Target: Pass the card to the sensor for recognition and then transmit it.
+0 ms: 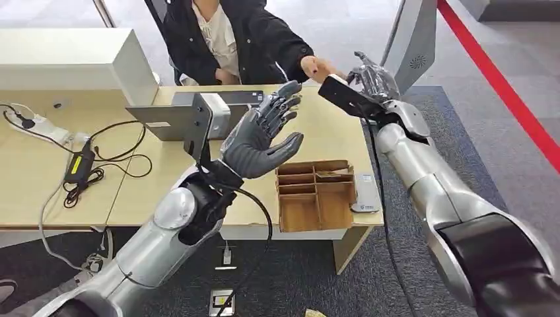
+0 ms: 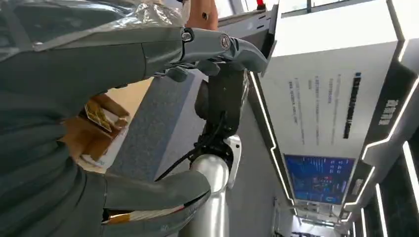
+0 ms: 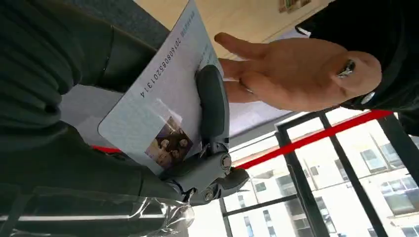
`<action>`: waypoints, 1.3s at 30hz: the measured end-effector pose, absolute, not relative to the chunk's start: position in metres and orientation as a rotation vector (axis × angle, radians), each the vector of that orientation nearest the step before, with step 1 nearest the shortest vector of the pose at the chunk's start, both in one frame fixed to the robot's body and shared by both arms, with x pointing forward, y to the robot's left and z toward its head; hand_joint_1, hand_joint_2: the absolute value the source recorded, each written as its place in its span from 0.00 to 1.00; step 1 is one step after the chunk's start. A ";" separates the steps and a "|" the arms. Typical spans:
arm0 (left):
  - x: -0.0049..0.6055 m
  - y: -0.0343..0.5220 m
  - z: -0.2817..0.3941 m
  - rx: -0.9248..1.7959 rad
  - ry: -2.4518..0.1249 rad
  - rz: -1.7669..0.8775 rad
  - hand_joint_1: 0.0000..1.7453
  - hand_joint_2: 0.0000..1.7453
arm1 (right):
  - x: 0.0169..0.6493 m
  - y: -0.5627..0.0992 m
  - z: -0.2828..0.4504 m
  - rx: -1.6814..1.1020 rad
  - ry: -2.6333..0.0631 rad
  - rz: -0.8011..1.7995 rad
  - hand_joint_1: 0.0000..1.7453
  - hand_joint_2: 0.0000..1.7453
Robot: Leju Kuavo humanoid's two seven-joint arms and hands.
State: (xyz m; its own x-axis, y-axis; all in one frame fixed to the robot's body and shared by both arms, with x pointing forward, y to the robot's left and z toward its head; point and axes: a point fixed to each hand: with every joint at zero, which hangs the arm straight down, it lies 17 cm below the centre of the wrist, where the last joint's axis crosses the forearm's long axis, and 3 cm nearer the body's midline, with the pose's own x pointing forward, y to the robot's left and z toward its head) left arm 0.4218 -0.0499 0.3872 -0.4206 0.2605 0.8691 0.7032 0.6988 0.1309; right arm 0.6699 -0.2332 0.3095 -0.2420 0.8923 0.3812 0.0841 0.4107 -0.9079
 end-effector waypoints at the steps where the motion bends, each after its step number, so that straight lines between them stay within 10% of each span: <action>1: 0.423 -0.050 0.387 -0.741 -1.991 -0.612 0.00 1.00 | 0.670 -0.232 0.306 -0.871 -1.624 0.980 1.00 1.00; 11: 0.426 -0.051 0.387 -0.736 -1.979 -0.609 0.00 1.00 | 0.669 -0.226 0.285 -0.853 -1.565 0.985 0.98 1.00; 13: 0.425 -0.052 0.387 -0.739 -1.979 -0.608 0.00 1.00 | 0.669 -0.225 0.284 -0.851 -1.562 0.987 0.01 1.00; 39: 0.448 -0.035 0.376 -0.612 -1.976 -0.518 0.00 1.00 | 0.659 -0.210 0.330 -0.467 -1.852 0.731 0.00 1.00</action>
State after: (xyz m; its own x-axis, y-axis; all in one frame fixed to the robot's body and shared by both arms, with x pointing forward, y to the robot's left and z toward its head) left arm 0.4484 -0.0345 0.3758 -0.4065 0.2019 0.8910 0.6129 0.7835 0.1021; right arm 0.6593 -0.2100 0.3296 -0.3803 0.6192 0.6870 -0.0167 0.7381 -0.6745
